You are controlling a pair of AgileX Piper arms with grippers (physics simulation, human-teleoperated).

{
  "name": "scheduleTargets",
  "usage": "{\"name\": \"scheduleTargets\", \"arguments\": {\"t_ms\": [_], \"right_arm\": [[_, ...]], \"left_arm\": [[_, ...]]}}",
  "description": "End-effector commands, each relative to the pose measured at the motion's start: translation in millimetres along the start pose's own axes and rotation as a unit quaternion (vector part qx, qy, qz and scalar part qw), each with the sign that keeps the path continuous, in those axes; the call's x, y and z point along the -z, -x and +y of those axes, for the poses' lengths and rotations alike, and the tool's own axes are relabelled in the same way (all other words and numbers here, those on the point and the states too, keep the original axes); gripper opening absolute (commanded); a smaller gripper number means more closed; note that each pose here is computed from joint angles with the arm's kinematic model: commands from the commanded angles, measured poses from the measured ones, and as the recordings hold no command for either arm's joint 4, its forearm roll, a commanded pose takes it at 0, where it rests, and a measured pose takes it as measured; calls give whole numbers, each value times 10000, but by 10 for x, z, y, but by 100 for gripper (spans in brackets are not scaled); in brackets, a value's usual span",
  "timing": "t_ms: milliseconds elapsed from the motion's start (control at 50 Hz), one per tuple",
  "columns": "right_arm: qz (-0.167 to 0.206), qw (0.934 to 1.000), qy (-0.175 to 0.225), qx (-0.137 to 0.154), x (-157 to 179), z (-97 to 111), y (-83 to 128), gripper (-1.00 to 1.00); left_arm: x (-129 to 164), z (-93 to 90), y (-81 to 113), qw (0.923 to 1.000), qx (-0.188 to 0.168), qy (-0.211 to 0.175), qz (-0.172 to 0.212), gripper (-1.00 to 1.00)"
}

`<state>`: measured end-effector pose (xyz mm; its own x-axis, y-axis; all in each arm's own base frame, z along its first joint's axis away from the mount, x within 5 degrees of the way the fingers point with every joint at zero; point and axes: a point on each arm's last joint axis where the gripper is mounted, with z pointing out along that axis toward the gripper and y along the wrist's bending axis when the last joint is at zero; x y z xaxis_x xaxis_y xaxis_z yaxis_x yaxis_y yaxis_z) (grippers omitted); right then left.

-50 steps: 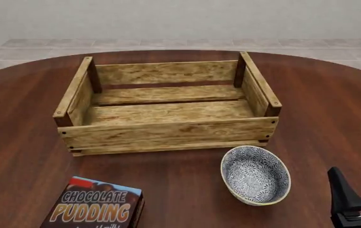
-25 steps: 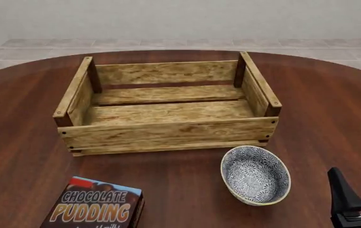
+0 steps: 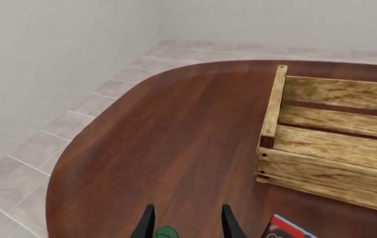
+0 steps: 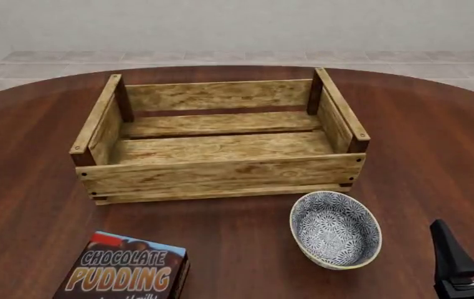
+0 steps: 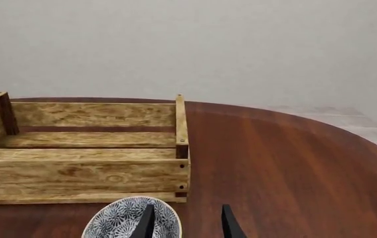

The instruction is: Pick up the salad dressing and put it in the tray.

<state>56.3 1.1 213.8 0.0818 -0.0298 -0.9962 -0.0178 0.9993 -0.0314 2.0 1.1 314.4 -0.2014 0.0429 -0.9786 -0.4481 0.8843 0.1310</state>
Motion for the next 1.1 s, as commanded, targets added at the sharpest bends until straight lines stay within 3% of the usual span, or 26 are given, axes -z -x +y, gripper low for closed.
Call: {"name": "scheduleTargets", "arguments": {"t_ms": [20, 480, 1100], "right_arm": [[12, 10000, -6, -7, 0, -1, -1, 100], [31, 10000, -10, -33, -1, -1, -3, 100], [94, 10000, -5, -22, -17, -1, -14, 100]], "left_arm": [[19, -5, -39, 9999, 32, 109, 80, 100], [-31, -16, -136, 9992, 62, 295, 274, 100], [-271, -25, -435, 9961, 189, 655, 552, 100]]}}
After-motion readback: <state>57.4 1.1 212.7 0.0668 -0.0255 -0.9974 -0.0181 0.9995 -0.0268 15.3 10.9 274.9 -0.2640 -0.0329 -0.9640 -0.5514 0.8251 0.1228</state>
